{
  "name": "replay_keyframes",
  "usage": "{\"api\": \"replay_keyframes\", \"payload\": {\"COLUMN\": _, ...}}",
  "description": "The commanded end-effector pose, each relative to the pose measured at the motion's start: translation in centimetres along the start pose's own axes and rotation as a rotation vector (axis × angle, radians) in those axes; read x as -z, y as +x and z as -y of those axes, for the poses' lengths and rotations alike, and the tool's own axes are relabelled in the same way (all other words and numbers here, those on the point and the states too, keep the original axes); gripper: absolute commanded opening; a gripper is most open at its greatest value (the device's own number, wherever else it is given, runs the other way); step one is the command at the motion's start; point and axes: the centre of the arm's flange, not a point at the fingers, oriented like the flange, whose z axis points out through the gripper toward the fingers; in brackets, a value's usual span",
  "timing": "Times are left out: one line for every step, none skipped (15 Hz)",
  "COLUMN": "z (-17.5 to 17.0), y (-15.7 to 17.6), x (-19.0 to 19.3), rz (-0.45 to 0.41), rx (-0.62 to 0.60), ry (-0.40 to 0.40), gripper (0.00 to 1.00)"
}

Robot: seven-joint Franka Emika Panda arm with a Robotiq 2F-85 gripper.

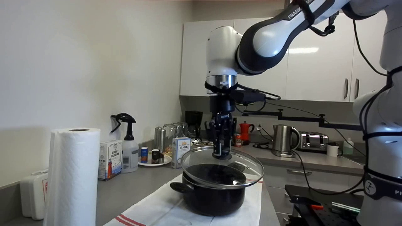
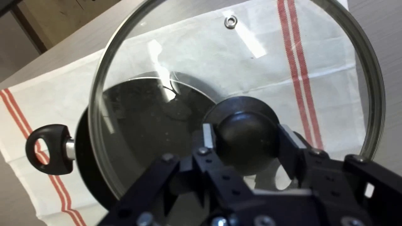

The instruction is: Put the glass lid on the black pot.

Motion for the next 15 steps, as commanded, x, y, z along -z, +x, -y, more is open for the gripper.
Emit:
{"api": "replay_keyframes", "payload": {"z": -3.2, "y": 3.1, "x": 0.3, "rz": -0.009, "rx": -0.095, "ry": 0.006, "gripper": 0.25}}
{"api": "replay_keyframes", "payload": {"z": -4.0, "y": 3.7, "x": 0.1, "rz": -0.003, "rx": -0.118, "ry": 0.012, "gripper": 0.25}}
{"api": "replay_keyframes", "payload": {"z": -5.0, "y": 4.5, "x": -0.2, "rz": -0.005, "rx": -0.143, "ry": 0.014, "gripper": 0.25}}
{"api": "replay_keyframes", "payload": {"z": -5.8, "y": 5.2, "x": -0.5, "rz": 0.000, "rx": -0.165, "ry": 0.021, "gripper": 0.25}}
{"api": "replay_keyframes", "payload": {"z": -6.6, "y": 5.8, "x": -0.9, "rz": -0.007, "rx": -0.186, "ry": 0.020, "gripper": 0.25}}
{"api": "replay_keyframes", "payload": {"z": -7.2, "y": 6.3, "x": -1.2, "rz": -0.007, "rx": -0.201, "ry": 0.027, "gripper": 0.25}}
{"api": "replay_keyframes", "payload": {"z": -7.8, "y": 7.0, "x": -1.7, "rz": -0.011, "rx": -0.220, "ry": 0.034, "gripper": 0.25}}
{"api": "replay_keyframes", "payload": {"z": -8.2, "y": 7.4, "x": -2.0, "rz": -0.017, "rx": -0.235, "ry": 0.036, "gripper": 0.25}}
{"api": "replay_keyframes", "payload": {"z": -8.7, "y": 8.0, "x": -2.4, "rz": -0.020, "rx": -0.249, "ry": 0.043, "gripper": 0.25}}
{"api": "replay_keyframes", "payload": {"z": -9.0, "y": 8.4, "x": -2.8, "rz": -0.024, "rx": -0.264, "ry": 0.044, "gripper": 0.25}}
{"api": "replay_keyframes", "payload": {"z": -9.2, "y": 8.9, "x": -3.2, "rz": -0.027, "rx": -0.272, "ry": 0.049, "gripper": 0.25}}
{"api": "replay_keyframes", "payload": {"z": -9.4, "y": 9.2, "x": -3.6, "rz": -0.030, "rx": -0.284, "ry": 0.048, "gripper": 0.25}}
{"api": "replay_keyframes", "payload": {"z": -9.6, "y": 9.5, "x": -4.0, "rz": -0.033, "rx": -0.291, "ry": 0.051, "gripper": 0.25}}
{"api": "replay_keyframes", "payload": {"z": -9.8, "y": 9.8, "x": -4.3, "rz": -0.038, "rx": -0.298, "ry": 0.053, "gripper": 0.25}}
{"api": "replay_keyframes", "payload": {"z": -9.8, "y": 10.1, "x": -4.6, "rz": -0.040, "rx": -0.305, "ry": 0.055, "gripper": 0.25}}
